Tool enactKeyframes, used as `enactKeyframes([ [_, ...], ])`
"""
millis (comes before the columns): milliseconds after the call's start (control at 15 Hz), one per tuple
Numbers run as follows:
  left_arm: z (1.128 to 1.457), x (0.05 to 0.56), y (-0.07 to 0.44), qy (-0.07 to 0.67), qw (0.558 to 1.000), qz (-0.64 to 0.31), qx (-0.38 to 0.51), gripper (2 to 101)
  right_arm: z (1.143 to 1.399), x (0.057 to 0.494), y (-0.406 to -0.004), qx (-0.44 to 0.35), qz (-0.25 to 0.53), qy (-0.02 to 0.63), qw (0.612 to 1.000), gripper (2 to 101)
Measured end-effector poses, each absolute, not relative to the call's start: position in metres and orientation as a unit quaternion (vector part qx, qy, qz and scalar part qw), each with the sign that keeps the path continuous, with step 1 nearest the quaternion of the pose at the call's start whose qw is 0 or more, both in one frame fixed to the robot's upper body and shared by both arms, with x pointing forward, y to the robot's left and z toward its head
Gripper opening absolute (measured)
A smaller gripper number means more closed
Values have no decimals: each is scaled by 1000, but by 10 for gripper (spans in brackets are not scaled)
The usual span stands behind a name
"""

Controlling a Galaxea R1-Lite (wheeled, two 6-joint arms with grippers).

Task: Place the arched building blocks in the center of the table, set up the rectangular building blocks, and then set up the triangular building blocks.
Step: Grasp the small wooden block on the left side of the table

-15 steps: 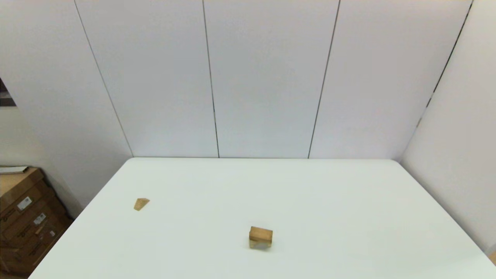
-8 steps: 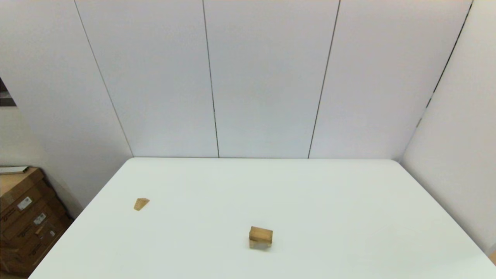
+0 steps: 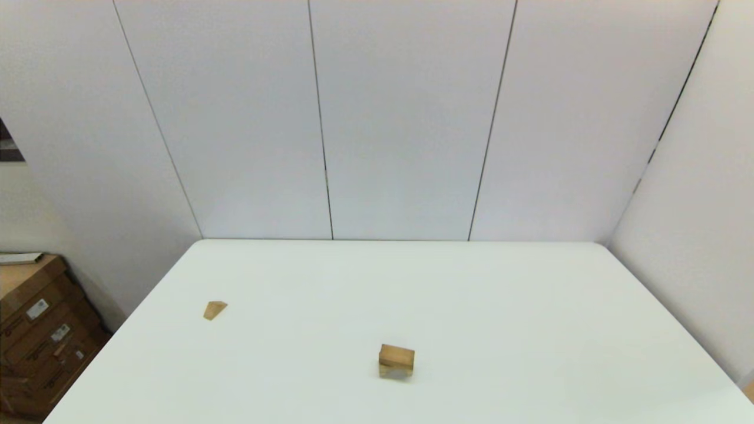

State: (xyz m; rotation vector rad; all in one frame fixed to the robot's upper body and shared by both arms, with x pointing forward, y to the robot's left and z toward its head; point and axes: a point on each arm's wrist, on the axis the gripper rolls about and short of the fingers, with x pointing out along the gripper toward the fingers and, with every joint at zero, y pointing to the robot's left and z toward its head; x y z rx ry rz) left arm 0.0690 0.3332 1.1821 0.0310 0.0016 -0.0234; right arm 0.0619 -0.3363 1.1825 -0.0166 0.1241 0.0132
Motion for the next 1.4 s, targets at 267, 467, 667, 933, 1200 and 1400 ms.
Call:
enactKeyframes([
  [267, 1190, 67, 334, -8, 1000, 1, 17, 978, 1183, 62, -336, -8, 6, 62, 998, 973],
  [467, 1226, 63, 334, -15, 1000, 11, -1, 978, 1183, 62, -336, -8, 6, 62, 998, 973],
  [667, 1268, 88, 335, 53, 997, 39, -41, 978, 1183, 62, -336, -8, 6, 62, 998, 973],
  [933, 1289, 162, 335, 188, 978, 54, -66, 978, 1183, 62, -336, -8, 6, 62, 998, 974],
  [1200, 1267, 240, 335, 305, 951, 16, -47, 978, 1183, 62, -336, -8, 6, 62, 998, 974],
  [1400, 1237, 290, 349, 349, 937, -18, -23, 978, 1183, 62, -336, -8, 6, 62, 998, 973],
])
